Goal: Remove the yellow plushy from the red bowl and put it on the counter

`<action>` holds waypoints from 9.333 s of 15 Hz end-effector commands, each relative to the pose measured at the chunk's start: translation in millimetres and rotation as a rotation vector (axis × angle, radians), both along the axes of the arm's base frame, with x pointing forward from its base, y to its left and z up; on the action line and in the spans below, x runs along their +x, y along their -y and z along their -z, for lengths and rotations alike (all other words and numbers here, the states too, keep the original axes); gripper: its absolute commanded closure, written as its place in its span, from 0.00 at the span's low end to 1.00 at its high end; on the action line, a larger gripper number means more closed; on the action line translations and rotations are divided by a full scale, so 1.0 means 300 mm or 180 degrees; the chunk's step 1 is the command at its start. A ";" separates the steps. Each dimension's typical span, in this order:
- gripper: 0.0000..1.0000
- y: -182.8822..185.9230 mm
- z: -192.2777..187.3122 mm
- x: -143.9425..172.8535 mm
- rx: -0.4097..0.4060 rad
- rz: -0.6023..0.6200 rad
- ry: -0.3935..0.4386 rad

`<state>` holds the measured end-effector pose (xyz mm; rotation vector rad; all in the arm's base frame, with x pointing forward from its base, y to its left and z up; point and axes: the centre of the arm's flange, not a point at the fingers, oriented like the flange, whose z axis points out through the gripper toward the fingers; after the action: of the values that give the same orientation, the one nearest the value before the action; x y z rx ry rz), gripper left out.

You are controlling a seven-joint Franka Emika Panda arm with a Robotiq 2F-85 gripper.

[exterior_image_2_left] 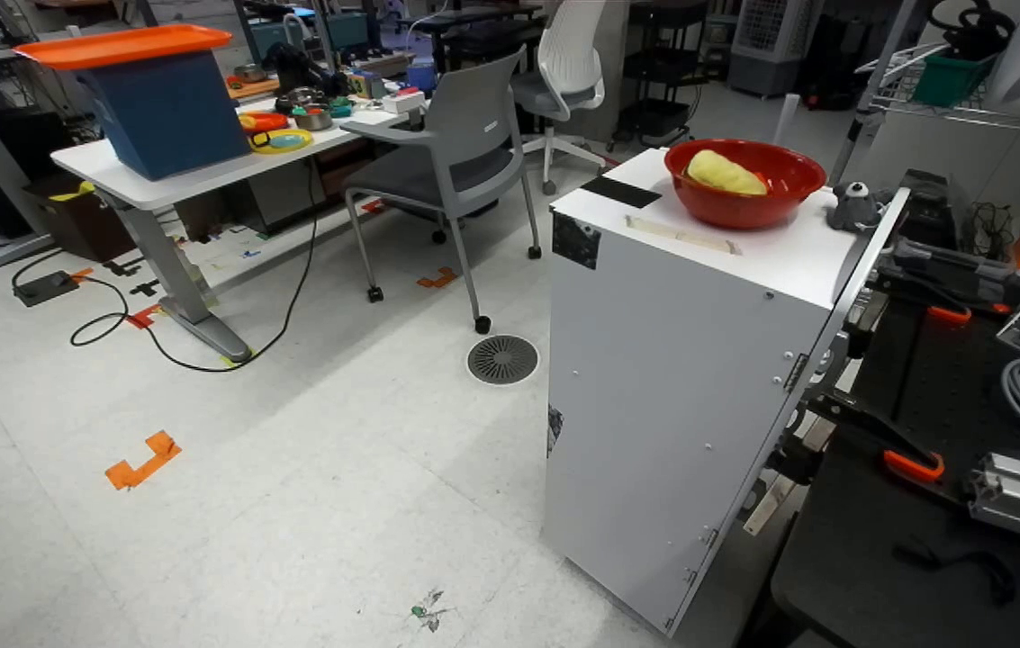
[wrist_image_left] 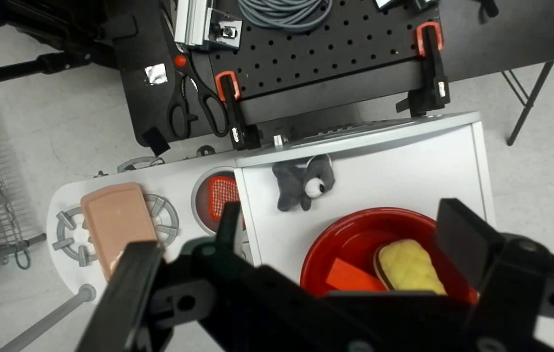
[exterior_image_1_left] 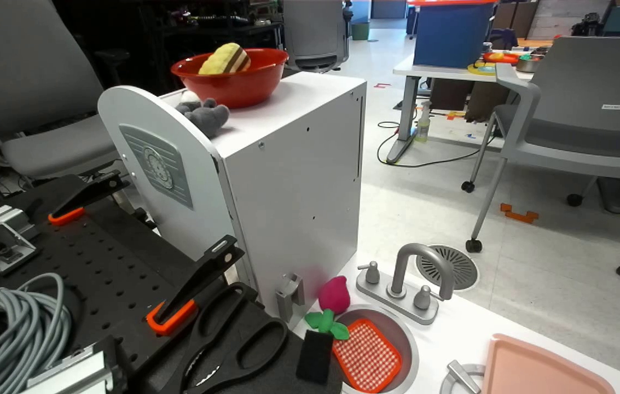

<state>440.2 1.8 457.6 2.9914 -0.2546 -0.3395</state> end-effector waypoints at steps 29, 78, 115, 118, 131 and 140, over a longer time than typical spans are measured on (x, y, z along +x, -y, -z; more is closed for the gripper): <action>0.00 0.005 0.231 0.209 -0.0076 0.0262 -0.0102; 0.00 -0.130 0.361 0.388 -0.0257 0.0214 0.0200; 0.00 -0.151 0.435 0.424 0.0024 -0.0838 0.0297; 0.00 -0.169 0.451 0.443 0.0056 -0.0954 0.0360; 0.00 -0.212 0.492 0.471 -0.0027 -0.0791 0.0430; 0.00 -0.234 0.499 0.481 -0.0067 -0.0424 0.0522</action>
<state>577.8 67.6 308.3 2.9949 -0.0831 -0.0938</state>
